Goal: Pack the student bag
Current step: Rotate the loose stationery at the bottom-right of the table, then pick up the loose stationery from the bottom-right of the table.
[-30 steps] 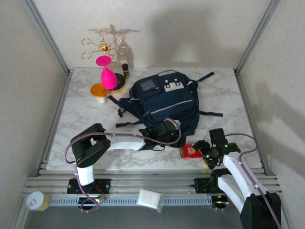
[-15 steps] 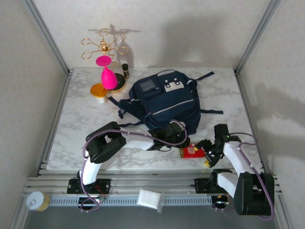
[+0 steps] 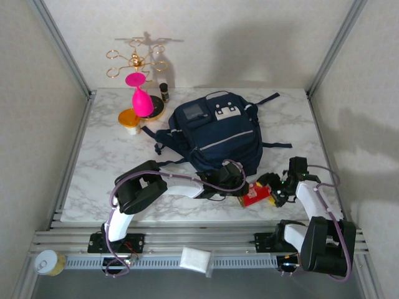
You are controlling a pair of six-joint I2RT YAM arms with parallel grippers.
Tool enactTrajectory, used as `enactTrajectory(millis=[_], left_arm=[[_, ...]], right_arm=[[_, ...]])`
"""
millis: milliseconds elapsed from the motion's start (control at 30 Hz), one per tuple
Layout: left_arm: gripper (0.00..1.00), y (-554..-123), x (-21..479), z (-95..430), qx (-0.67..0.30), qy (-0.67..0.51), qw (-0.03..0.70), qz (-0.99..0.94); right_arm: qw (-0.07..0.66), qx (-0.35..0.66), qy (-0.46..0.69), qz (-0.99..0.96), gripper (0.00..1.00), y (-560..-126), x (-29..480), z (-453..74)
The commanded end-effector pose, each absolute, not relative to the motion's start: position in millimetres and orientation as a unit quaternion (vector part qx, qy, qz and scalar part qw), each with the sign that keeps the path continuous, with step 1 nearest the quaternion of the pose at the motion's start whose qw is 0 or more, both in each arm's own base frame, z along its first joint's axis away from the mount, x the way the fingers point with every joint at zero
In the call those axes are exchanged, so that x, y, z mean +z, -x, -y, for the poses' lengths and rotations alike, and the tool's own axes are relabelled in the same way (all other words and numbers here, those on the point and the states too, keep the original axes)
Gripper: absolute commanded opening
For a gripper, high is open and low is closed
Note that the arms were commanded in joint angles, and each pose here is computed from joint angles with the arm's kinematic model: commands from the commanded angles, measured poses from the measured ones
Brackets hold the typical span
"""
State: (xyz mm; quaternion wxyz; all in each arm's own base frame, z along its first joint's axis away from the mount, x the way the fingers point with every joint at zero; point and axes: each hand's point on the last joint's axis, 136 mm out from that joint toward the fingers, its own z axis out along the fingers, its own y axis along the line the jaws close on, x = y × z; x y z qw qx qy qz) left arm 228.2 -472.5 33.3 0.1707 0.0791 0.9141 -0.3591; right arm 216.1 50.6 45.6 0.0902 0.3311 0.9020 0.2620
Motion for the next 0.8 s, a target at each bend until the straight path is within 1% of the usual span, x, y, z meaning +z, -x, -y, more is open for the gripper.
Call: enactTrajectory(millis=[0,100,233,300,367,400,567,633,700,767], left_arm=[[0.44,-212,16,455,-0.319,-0.058,0.138,-0.936],[0.44,-223,20,452,-0.298,-0.048,0.159,-0.94],[0.43,-239,42,463,-0.335,-0.039,0.17,-0.926],[0.44,-252,50,462,-0.326,-0.033,0.191,-0.925],[0.43,-263,50,459,-0.312,-0.03,0.206,-0.927],[0.43,-266,49,462,-0.314,-0.033,0.207,-0.926],[0.4,-264,29,471,-0.325,-0.039,0.187,-0.926],[0.4,-263,23,468,-0.314,-0.037,0.183,-0.931],[0.41,-263,19,462,-0.3,-0.038,0.185,-0.935],[0.43,-257,13,462,-0.3,-0.045,0.166,-0.938]], right_arm=[[0.19,0.286,-0.271,-0.899,0.76,-264,77,-45],[0.174,0.261,-0.281,-0.907,0.75,-256,72,-39],[0.156,0.239,-0.295,-0.912,0.75,-241,69,-35],[0.143,0.226,-0.31,-0.912,0.75,-233,66,-32],[0.139,0.236,-0.322,-0.906,0.74,-226,61,-36],[0.137,0.243,-0.321,-0.905,0.72,-224,59,-40],[0.106,0.236,-0.319,-0.912,0.72,-218,41,-50],[0.094,0.235,-0.322,-0.912,0.72,-215,33,-54],[0.098,0.241,-0.32,-0.911,0.73,-216,29,-57],[0.09,0.253,-0.318,-0.909,0.73,-216,23,-62]])
